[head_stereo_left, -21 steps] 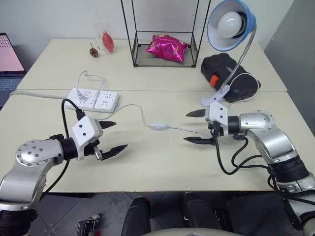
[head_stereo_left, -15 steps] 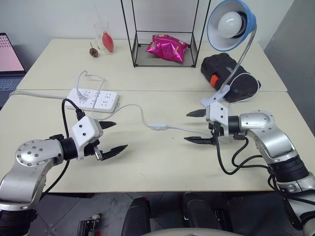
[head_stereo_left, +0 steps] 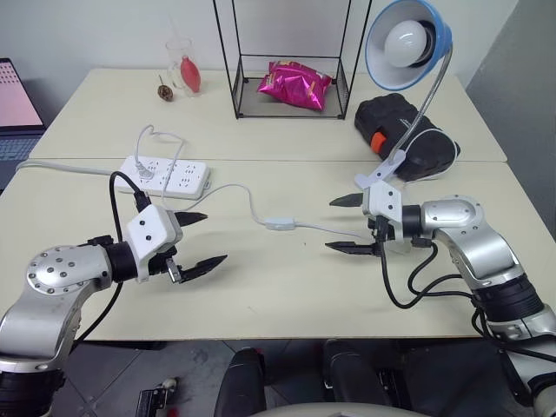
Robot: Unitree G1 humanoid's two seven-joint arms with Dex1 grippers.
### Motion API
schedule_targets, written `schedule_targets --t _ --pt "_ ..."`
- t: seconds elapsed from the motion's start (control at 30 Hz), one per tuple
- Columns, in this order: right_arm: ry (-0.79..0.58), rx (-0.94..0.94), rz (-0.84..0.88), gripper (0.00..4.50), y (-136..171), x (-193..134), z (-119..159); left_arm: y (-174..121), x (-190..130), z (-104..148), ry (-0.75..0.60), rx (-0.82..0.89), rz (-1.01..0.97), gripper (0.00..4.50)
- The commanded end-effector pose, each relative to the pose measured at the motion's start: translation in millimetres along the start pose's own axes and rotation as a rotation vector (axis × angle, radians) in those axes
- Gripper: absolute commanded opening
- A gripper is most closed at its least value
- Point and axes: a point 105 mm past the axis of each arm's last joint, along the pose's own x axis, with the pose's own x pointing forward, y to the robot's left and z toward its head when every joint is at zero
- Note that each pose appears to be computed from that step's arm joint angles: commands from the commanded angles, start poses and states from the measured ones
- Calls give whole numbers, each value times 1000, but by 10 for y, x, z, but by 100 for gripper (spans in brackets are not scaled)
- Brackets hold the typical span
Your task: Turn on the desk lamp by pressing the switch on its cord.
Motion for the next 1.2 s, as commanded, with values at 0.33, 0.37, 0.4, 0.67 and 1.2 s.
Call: schedule_targets --t 0.33,0.37,0.4,0.67,1.2 --pt "-7 -70 -33 446 -280 153 182 51 -60 83 -4 84 0 450" --pt "-11 -55 -30 446 -291 197 191 46 -57 74 -3 85 -4 450" --pt "-13 -46 -27 446 -299 236 197 42 -54 67 -3 86 -7 450" --pt "75 30 51 446 -253 613 56 34 -18 28 7 100 -29 450" --pt "77 69 124 411 -232 928 -15 -43 -5 -45 17 98 -45 450"
